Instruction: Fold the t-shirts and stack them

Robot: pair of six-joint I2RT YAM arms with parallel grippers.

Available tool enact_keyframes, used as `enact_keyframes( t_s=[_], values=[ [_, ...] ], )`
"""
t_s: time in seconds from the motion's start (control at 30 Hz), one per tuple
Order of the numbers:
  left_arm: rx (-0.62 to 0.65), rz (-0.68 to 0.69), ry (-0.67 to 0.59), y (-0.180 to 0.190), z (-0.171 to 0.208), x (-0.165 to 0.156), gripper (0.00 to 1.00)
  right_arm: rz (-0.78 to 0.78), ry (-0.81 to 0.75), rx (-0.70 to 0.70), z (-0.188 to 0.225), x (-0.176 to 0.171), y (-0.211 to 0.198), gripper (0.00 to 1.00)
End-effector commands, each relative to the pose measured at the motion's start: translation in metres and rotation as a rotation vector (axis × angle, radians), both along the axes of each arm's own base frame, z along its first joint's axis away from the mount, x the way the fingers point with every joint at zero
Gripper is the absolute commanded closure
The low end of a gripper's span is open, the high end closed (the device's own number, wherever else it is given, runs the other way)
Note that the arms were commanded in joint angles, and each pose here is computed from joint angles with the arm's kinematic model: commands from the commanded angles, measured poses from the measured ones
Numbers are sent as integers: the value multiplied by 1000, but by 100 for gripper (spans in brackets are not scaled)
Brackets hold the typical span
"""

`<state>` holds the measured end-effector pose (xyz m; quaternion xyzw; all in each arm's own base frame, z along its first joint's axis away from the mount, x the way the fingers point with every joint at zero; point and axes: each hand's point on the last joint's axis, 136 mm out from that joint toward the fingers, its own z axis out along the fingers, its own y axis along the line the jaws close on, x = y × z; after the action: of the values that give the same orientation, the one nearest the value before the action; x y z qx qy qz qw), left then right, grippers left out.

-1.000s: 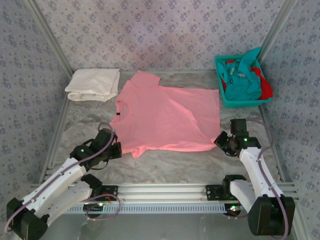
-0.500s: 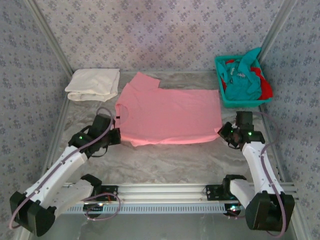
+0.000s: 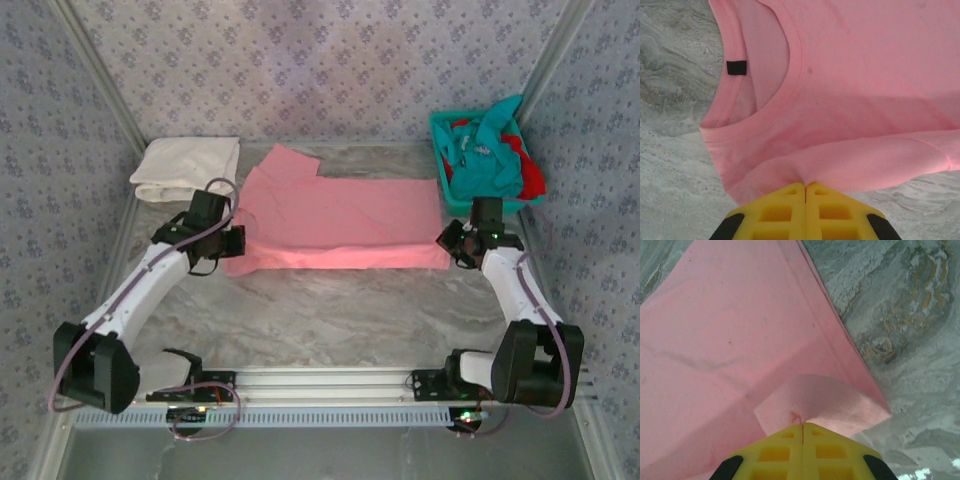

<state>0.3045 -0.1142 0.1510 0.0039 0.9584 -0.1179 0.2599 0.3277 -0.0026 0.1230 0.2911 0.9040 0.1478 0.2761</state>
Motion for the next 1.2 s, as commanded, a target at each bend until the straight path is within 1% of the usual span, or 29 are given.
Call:
enact_keyframes(
  t_s=[0.0,0.2,0.37,0.53,0.67,0.7,0.73,0.77,0.83,0.87,0.93,0.97,1.03,1.13,1.17],
  values=[
    [-3,-70,-51,-9,15,19,100,-6,-53,-28,11,19,-8,100],
    [21,-85,-53,-8,14,36,100,-6,-16,-16,-5,29,-8,100],
    [51,-112,-59,-7,17,55,100,-16,-5,-20,-8,38,-11,100],
    [84,-157,-60,-12,16,89,100,-22,7,-21,-11,54,-13,99],
    [104,-174,-58,-15,9,126,100,-40,22,-32,-18,69,-18,92],
    [105,-179,-55,-17,6,137,95,-42,25,-31,-20,74,-19,88],
    [115,-183,-46,-18,5,147,79,-40,24,-25,-20,80,-19,80],
    [132,-179,-44,-18,5,155,68,-36,20,-20,-18,85,-18,73],
    [170,-138,-19,-10,4,162,65,-12,7,-4,-10,93,-14,59],
    [171,-116,-22,-8,6,161,63,-1,-2,-4,-5,94,-13,54],
    [147,-65,-49,-5,12,152,53,14,-29,-18,10,90,-11,52],
    [132,-51,-63,-6,12,147,51,25,-46,-26,16,86,-9,52],
    [90,-29,-64,-6,8,126,52,71,-97,-55,28,75,1,52],
    [-50,-46,-20,-24,-10,99,53,137,-122,-86,32,56,19,52],
    [-79,-51,2,-30,-16,93,54,153,-133,-87,32,52,23,53]
  ],
)
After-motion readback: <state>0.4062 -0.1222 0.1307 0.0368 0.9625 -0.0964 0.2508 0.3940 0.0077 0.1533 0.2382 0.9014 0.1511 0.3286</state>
